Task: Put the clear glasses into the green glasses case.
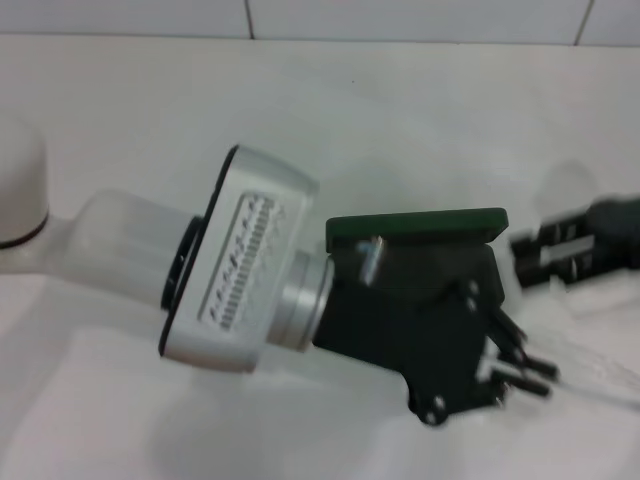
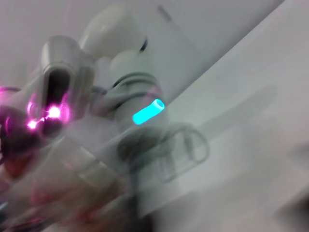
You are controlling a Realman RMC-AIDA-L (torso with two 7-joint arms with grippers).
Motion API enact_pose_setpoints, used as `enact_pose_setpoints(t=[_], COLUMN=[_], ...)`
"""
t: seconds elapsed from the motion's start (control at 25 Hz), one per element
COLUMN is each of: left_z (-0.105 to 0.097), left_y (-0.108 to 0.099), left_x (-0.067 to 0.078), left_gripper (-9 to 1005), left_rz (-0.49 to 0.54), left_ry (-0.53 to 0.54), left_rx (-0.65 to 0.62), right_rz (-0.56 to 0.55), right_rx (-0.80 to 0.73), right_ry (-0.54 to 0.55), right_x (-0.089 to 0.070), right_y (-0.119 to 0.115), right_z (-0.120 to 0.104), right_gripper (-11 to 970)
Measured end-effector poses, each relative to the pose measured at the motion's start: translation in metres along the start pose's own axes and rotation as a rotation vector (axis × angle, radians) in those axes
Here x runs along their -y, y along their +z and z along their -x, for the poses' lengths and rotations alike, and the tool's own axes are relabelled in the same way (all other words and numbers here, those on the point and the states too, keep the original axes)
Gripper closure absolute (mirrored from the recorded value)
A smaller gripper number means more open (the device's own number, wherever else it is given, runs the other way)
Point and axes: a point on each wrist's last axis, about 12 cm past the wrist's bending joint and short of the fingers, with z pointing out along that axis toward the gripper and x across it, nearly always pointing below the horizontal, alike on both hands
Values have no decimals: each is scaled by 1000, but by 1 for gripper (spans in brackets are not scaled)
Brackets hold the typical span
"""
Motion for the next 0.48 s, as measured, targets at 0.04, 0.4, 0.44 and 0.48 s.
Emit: enact_pose_setpoints(t=[0.04, 0.4, 0.44, 0.48], left_z=[-3, -30, -31, -32], left_y=[-1, -3, -3, -4], left_x=[0, 4, 4, 3], left_gripper=[939, 937, 934, 931], left_rz=[10, 101, 109, 121], left_ry=[-11, -103, -109, -116], left_rx=[-8, -121, -121, -121], right_rz=[-29, -224, -224, -227], right_rx=[26, 117, 117, 124], right_ry=[-7, -92, -92, -95], right_x=[1, 0, 0, 0], right_y=[-5, -35, -35, -35], right_z=[0, 2, 2, 2], right_gripper=[264, 372, 396, 421])
